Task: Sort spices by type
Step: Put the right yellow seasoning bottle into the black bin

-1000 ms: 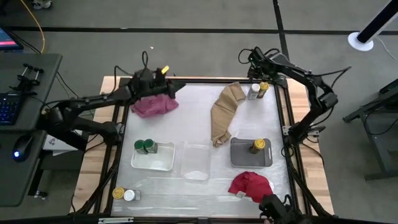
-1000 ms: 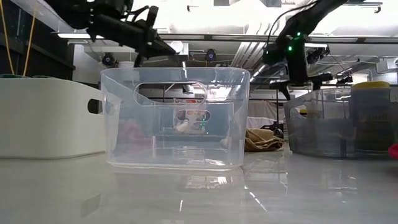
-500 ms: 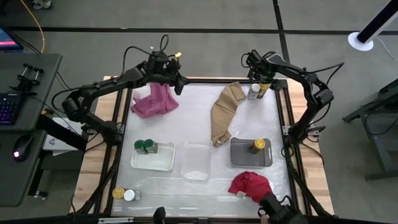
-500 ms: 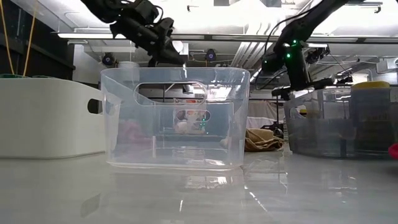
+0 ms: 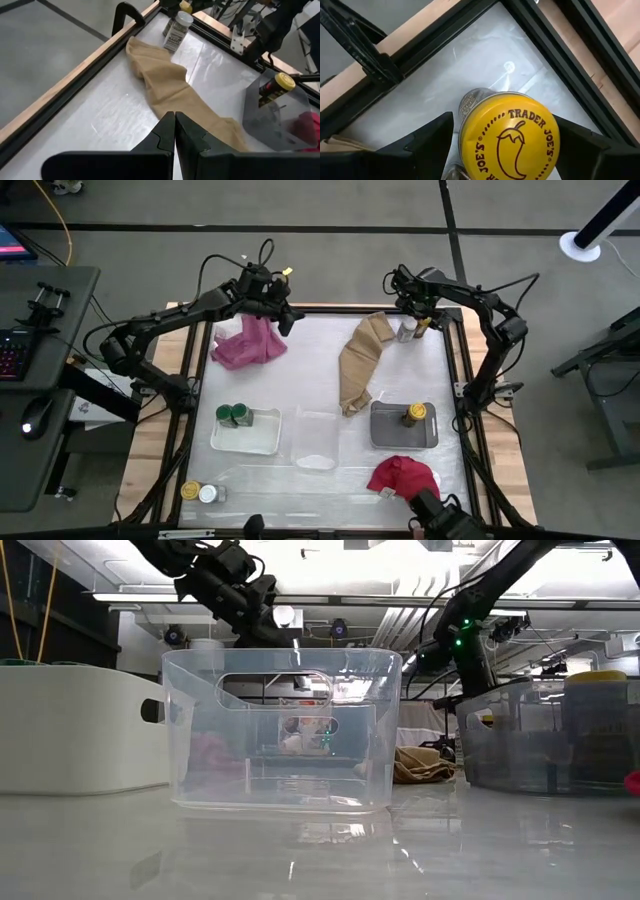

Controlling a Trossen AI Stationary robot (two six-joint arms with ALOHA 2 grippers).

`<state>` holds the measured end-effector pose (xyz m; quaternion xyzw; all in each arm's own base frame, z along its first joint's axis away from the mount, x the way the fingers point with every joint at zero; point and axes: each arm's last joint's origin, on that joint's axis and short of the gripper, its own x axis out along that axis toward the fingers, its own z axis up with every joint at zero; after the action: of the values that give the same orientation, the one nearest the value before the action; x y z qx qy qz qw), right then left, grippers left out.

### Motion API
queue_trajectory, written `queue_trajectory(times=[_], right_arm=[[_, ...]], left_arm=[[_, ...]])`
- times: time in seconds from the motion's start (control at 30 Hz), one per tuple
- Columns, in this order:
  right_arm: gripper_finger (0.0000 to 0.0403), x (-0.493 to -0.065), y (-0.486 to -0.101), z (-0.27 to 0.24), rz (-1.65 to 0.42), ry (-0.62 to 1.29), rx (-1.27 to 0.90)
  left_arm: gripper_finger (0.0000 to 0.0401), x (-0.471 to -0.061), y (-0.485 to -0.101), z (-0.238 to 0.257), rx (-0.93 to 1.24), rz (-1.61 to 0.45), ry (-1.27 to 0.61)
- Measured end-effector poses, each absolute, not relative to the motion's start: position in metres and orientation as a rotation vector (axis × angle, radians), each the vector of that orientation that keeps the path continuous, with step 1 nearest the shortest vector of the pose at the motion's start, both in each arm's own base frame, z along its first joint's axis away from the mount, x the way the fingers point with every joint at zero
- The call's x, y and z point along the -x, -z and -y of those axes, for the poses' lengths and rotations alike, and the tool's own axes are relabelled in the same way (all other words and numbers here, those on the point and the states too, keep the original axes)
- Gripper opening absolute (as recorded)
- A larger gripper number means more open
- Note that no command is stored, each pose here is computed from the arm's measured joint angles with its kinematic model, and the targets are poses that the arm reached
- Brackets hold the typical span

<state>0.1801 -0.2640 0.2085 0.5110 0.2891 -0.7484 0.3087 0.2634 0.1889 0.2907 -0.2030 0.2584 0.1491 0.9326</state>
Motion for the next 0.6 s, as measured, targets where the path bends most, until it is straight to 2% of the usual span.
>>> queue_trajectory(times=[0.13,0.27,0.5,0.6], right_arm=[[0.0276,-0.180,-0.209,0.263,-0.787,1.967,-1.346],[0.0226,-0.179,-0.210,0.262,-0.830,1.960,-1.323],[0.0224,-0.176,-0.212,0.258,-0.988,1.908,-1.248],[0.0224,-0.174,-0.224,0.258,-1.047,1.865,-1.149]], left_arm=[[0.0000,-0.263,-0.291,-0.189,0.394,-0.533,-0.305],[0.0000,-0.263,-0.290,-0.190,0.365,-0.541,-0.336],[0.0000,-0.260,-0.290,-0.194,0.286,-0.555,-0.351],[0.0000,-0.256,-0.290,-0.200,0.249,-0.561,-0.360]])
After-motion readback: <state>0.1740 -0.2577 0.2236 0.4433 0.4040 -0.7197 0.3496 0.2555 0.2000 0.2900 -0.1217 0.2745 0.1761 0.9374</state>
